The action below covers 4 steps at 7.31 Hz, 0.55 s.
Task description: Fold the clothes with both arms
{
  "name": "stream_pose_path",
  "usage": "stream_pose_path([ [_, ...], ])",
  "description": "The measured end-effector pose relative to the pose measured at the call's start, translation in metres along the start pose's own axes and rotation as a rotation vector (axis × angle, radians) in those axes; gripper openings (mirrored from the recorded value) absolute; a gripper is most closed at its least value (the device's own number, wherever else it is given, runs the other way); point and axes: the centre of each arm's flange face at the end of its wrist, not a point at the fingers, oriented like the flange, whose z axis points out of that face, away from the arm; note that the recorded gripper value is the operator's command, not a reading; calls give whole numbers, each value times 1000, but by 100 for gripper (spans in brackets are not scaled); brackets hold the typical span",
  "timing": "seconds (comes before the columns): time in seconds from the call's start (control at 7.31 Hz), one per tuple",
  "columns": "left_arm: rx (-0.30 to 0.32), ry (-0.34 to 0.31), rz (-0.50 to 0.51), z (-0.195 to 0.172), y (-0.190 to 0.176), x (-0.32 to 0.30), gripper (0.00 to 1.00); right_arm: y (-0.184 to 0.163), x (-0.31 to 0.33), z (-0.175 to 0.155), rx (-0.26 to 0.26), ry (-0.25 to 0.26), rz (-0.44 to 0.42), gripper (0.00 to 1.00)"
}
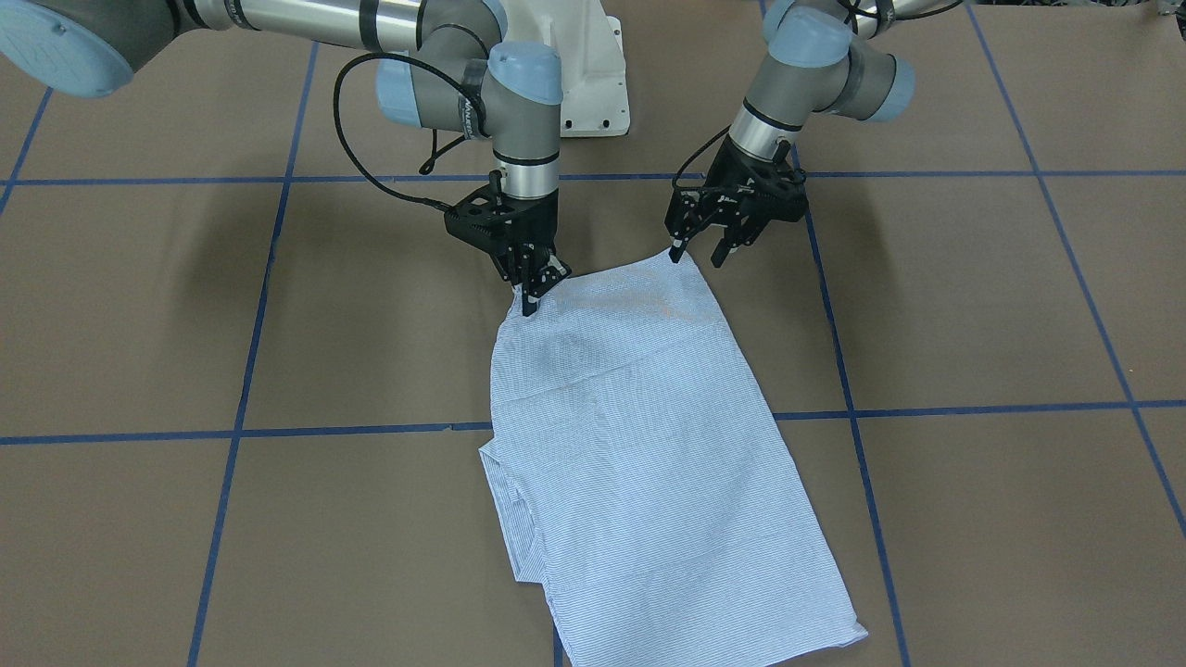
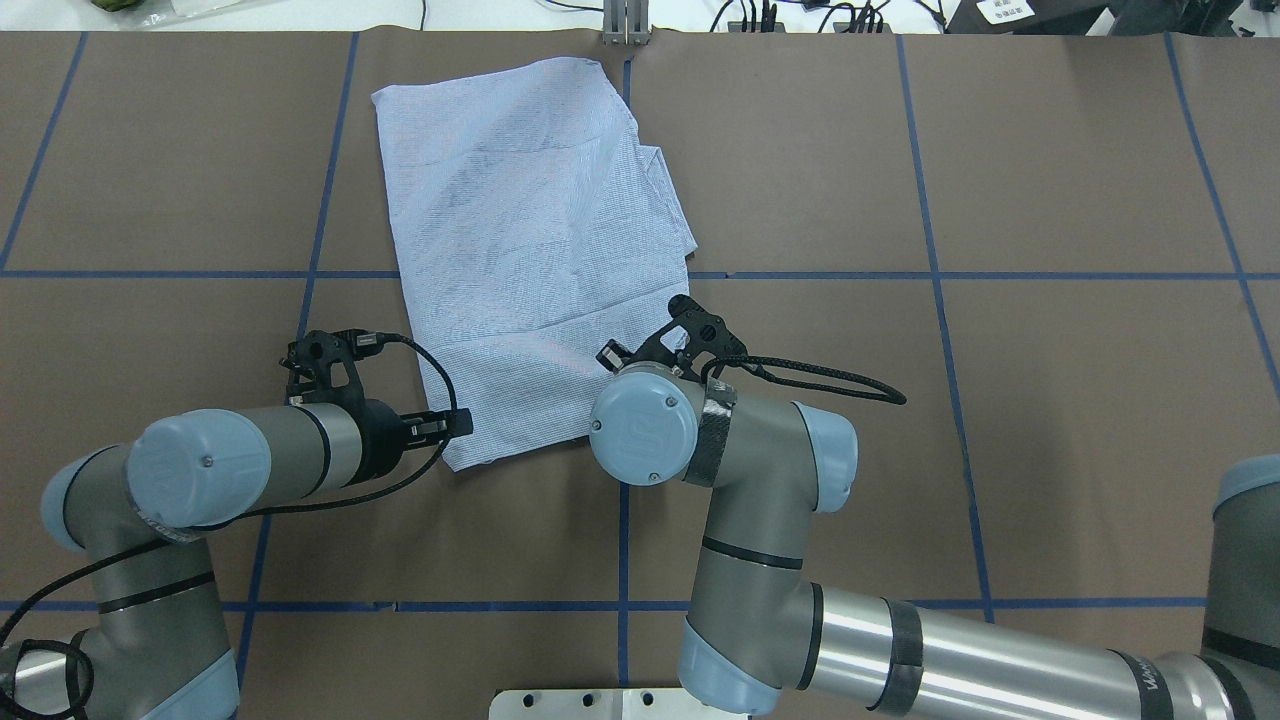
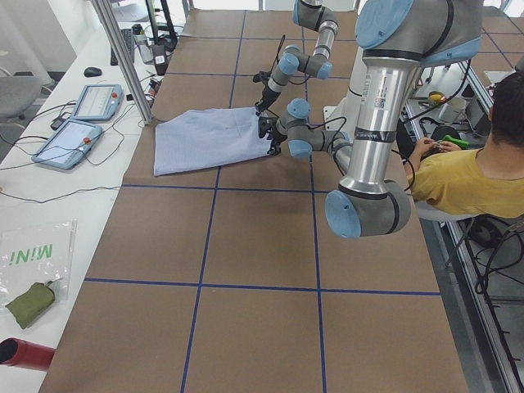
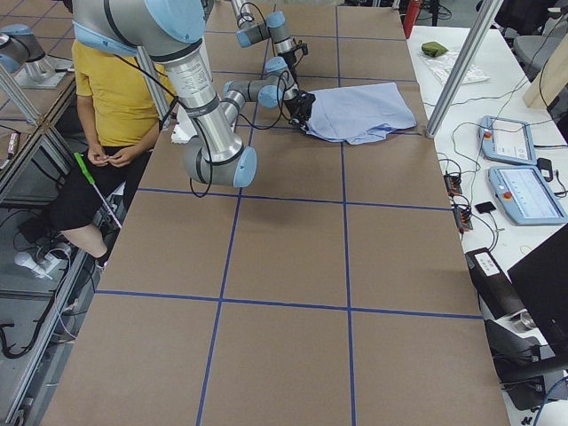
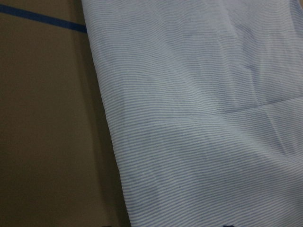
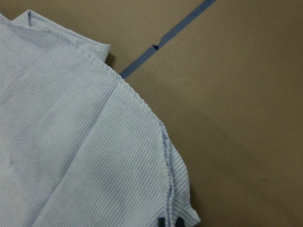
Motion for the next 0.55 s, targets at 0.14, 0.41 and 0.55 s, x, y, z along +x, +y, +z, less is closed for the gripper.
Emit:
stream_pose_path([
  [0.14,-7,-8,0,5,5,1,72,-1,0,-1,0,-1,0,0],
  [0.41,-17,-21,3,14,11,1,66,-1,0,-1,0,-3,-1,0],
  [0.55,-20,-25,4,17,13,0,37,-1,0,-1,0,-3,-2,0],
])
